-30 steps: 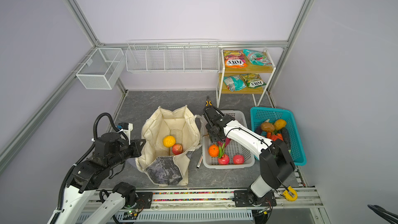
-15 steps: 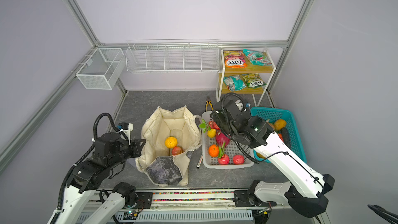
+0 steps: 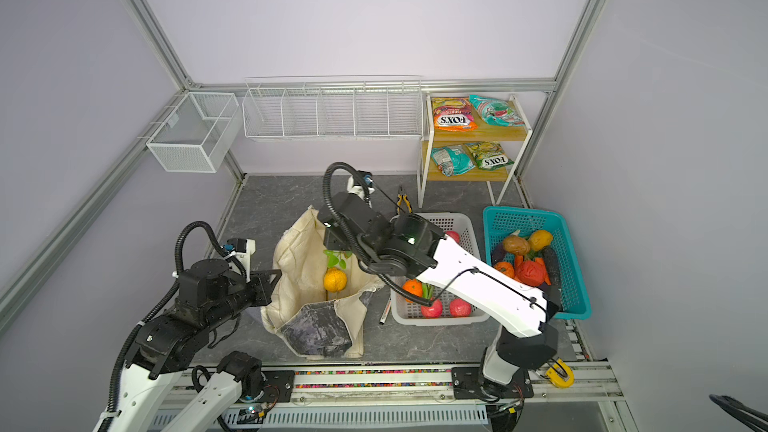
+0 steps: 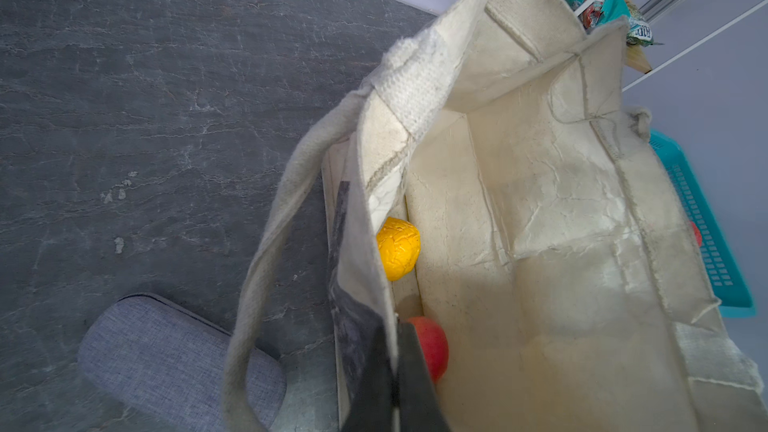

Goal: Place the food into the grocery bag and tie it
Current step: 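Carry the orange with the right gripper into the open bag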

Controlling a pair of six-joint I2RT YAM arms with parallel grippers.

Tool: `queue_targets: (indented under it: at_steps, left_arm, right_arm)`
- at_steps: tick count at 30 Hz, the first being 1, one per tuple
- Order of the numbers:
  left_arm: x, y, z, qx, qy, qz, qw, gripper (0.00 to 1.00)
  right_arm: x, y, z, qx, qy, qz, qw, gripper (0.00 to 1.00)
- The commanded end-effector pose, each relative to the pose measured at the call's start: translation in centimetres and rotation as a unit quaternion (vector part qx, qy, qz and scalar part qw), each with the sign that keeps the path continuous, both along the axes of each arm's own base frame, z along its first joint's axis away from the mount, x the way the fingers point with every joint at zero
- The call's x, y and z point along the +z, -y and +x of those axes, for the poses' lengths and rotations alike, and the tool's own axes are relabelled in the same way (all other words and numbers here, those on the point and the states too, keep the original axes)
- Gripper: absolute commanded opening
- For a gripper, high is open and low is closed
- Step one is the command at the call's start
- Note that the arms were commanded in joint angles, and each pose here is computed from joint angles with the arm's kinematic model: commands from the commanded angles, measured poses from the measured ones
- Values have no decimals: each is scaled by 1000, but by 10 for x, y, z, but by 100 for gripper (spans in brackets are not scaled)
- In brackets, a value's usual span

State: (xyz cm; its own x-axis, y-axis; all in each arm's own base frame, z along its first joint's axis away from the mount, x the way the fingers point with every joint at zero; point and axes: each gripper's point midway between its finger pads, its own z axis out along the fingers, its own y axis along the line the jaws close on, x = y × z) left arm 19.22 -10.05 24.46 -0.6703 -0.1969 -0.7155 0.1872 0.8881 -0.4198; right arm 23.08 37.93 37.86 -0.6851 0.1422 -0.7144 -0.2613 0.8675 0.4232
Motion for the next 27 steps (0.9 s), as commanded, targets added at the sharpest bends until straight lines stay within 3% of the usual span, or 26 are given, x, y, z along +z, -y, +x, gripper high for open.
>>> queue_targets:
  at_steps: [1,14,27]
  left_arm:
    - [-2,3,-4,-16,3,2,1000,0]
    - [1,2,-6,-16,9,-1,1000,0]
    - [1,2,-6,-15,10,-1,1000,0]
  right_arm:
    - [-17,-25,-3,48,18,-68,996,47]
    - [-113,-64,-7,98,-34,-172,980,46]
    - [-184,-68,-21,130,-90,-212,964,46]
